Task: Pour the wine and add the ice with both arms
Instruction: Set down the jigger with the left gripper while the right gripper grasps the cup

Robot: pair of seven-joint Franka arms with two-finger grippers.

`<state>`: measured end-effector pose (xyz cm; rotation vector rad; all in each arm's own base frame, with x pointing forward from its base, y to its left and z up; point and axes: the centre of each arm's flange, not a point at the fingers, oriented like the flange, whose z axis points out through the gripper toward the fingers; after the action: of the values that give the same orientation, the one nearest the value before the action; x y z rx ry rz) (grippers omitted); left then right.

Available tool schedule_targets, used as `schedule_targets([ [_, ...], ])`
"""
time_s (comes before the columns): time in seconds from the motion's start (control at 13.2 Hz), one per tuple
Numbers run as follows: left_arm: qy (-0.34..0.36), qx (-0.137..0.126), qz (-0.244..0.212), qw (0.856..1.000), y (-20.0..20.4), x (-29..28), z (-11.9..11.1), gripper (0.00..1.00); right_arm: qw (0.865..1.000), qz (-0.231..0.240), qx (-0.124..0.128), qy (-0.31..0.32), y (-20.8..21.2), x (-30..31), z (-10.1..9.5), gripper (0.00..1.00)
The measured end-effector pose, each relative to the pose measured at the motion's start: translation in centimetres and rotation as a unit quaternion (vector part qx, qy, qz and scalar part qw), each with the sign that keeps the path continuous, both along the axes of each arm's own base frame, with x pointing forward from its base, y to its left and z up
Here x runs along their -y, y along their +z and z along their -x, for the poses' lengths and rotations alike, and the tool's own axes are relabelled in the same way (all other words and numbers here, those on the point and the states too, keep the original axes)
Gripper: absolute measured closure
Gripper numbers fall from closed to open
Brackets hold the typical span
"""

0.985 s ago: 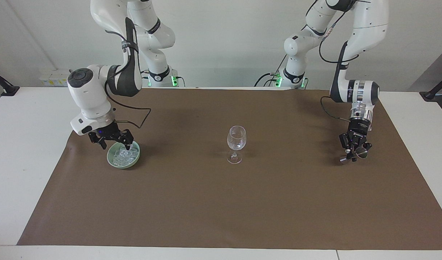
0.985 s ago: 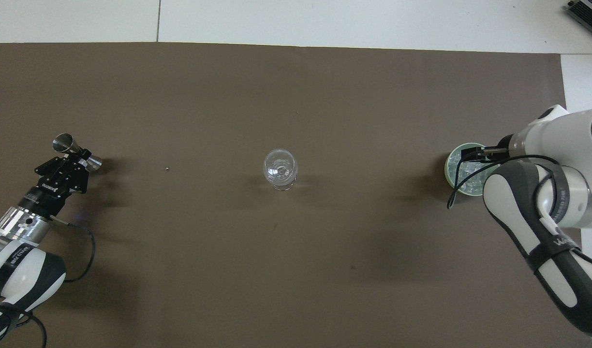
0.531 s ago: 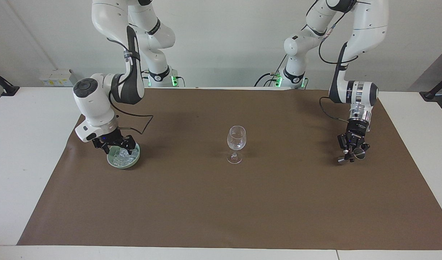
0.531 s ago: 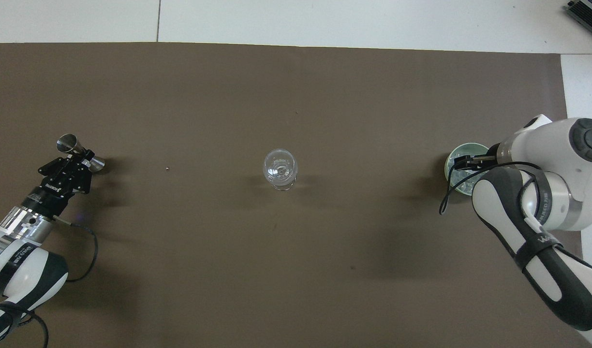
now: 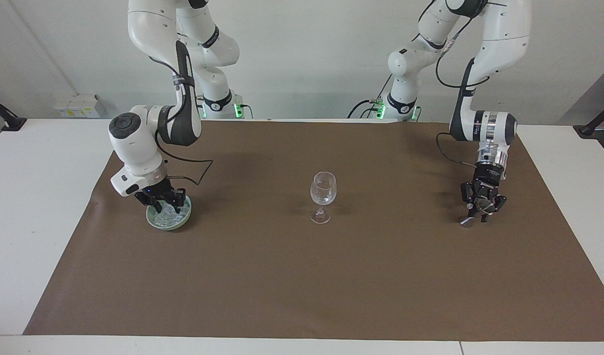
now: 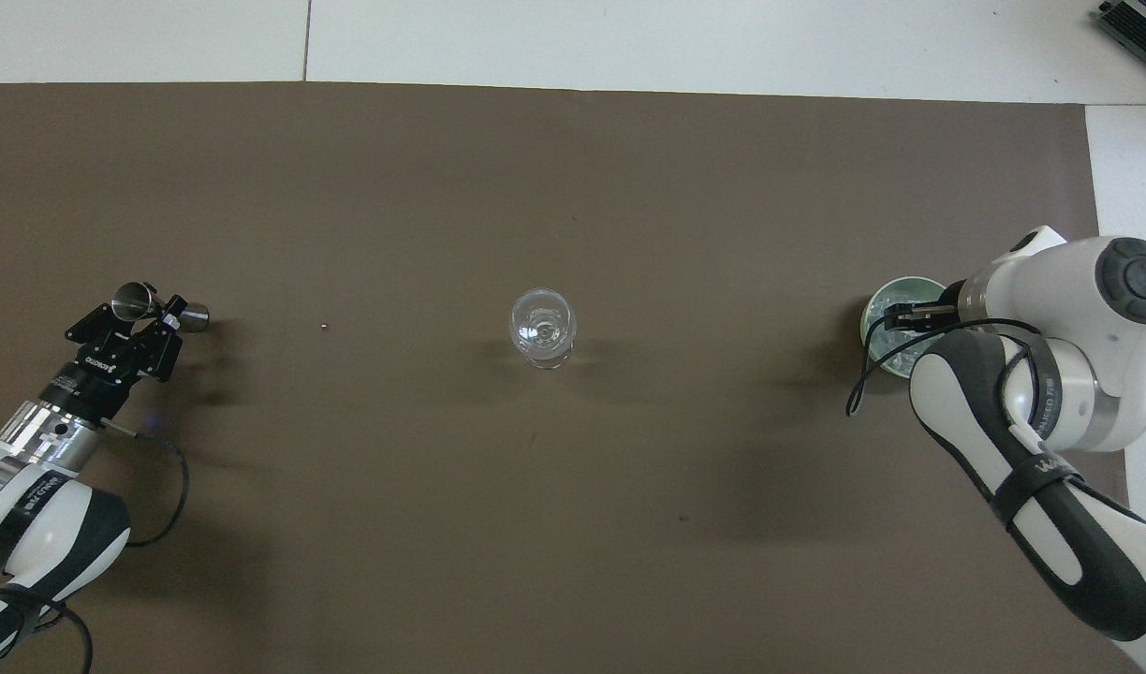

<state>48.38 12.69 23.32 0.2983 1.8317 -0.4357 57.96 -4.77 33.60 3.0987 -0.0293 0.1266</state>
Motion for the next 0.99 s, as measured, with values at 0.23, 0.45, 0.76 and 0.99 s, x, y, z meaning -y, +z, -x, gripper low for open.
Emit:
schedule_targets([
  [0.23, 0.001, 0.000, 0.000, 1.000, 0.0, -0.1, 0.0, 0.19, 1.000, 0.000, 0.000, 0.000, 0.0, 0.0, 0.0, 0.45],
  [0.45, 0.002, 0.001, -0.002, 1.000, 0.0, -0.3, 0.0, 0.07, 1.000, 0.000, 0.000, 0.000, 0.0, 0.0, 0.0, 0.56],
  [0.76, -0.004, 0.004, -0.018, 1.000, 0.3, -0.5, -0.2, 0.07, 1.000, 0.000, 0.000, 0.000, 0.1, 0.0, 0.0, 0.78],
  [0.99, -0.022, 0.010, -0.043, 0.999, 1.3, -1.1, -1.0, 0.07, 1.000, -0.001, -0.005, 0.000, 0.8, 0.0, -0.2, 0.78],
])
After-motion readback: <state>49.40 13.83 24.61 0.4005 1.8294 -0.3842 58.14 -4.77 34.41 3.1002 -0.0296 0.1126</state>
